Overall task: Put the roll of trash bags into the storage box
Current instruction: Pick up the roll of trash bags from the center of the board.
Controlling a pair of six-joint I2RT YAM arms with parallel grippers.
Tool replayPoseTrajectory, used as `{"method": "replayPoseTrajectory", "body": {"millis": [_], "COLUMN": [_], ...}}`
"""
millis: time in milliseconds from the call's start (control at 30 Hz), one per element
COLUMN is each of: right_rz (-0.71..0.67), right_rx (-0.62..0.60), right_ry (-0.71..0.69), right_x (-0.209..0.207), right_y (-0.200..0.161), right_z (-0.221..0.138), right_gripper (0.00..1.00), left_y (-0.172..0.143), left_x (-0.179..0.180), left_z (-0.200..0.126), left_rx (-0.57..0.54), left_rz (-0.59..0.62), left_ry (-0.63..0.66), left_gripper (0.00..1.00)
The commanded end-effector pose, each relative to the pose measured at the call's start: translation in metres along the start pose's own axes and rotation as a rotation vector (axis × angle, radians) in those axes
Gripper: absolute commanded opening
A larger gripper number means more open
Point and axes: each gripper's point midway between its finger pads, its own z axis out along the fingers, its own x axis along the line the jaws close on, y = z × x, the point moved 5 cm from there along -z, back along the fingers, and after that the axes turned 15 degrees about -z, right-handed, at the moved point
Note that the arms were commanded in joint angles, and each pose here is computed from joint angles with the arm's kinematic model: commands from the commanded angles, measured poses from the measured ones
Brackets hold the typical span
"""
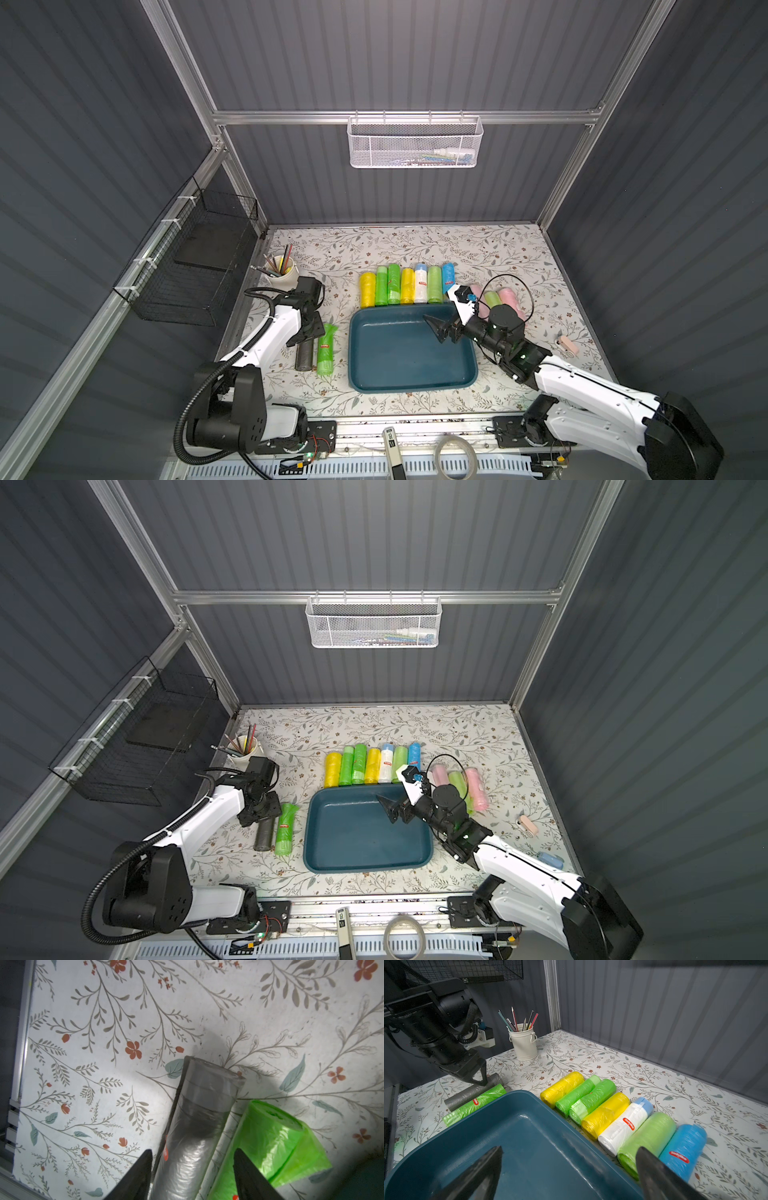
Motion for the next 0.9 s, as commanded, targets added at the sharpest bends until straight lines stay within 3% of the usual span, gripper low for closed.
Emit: {"method": "replayPoseTrajectory", "body": {"millis": [0, 567, 867], "right_rz": [0.006, 0.031, 0.039], "right_rx": [0.000, -0.016, -0.017], "right_ry": [-0.029, -0.040, -0.046], "right_x": [-0.004, -0.010, -0.012], "right_y": [-0.004, -0.004, -0.005], "right_z": [-0.003, -0.006, -0.008], "right_gripper": [0.99, 0.99, 0.99], "left_y": [-0.005, -0.009, -0.004], "left_x": [0.004, 0.002, 0.001], "left_z": [0.007, 0.029, 0.035], "left_rx": [0.022, 0.047, 0.040], "left_rz": [-0.007, -0.008, 0.016], "left_ry": [0.013, 0.055, 0.093], "left_gripper": [0.63, 0.59, 0.49]}}
